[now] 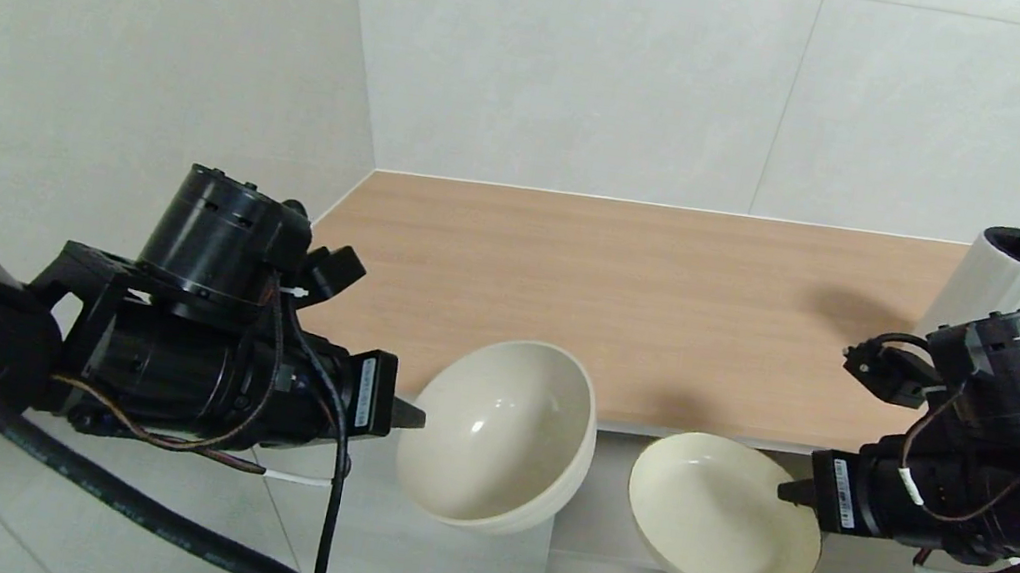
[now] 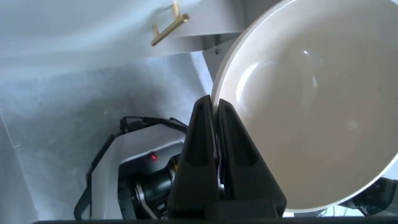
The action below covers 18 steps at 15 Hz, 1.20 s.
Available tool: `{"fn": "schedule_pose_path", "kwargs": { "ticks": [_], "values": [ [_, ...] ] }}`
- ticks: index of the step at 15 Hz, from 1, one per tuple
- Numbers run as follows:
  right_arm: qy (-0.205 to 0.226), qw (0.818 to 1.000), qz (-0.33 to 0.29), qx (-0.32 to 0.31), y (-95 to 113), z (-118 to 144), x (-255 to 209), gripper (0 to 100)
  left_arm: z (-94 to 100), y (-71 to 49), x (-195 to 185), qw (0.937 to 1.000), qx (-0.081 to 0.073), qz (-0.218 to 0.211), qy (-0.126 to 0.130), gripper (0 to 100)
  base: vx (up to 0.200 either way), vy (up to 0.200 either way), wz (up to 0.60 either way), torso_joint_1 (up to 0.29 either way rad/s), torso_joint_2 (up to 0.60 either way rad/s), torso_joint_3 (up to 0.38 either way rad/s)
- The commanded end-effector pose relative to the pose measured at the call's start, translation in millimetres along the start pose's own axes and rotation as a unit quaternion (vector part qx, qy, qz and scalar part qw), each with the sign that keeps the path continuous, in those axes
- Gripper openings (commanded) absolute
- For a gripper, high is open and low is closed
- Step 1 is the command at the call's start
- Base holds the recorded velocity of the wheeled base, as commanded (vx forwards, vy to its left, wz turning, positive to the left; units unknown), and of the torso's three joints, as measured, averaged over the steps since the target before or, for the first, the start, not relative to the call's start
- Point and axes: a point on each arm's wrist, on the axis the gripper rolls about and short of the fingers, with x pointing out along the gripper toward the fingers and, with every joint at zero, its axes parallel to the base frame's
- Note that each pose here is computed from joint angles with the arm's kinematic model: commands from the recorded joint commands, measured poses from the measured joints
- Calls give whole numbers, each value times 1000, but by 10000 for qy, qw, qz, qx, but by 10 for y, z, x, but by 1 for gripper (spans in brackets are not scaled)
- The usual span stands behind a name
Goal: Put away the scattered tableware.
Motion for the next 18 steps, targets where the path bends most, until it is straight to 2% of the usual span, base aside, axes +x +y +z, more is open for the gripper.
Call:
{"fn": "schedule_pose_path", "kwargs": {
  "ticks": [1,18],
  "values": [
    [52,10000,-11,2,-3,-5,31,0,-1,5,16,10000,-9,14,21,0,0,0,0,-154,354,198],
    [204,9998,-64,5,-15,-20,136,0,-2,9,26,10000,-12,22,34,0,0,0,0,-185,473,283]
  ]
}}
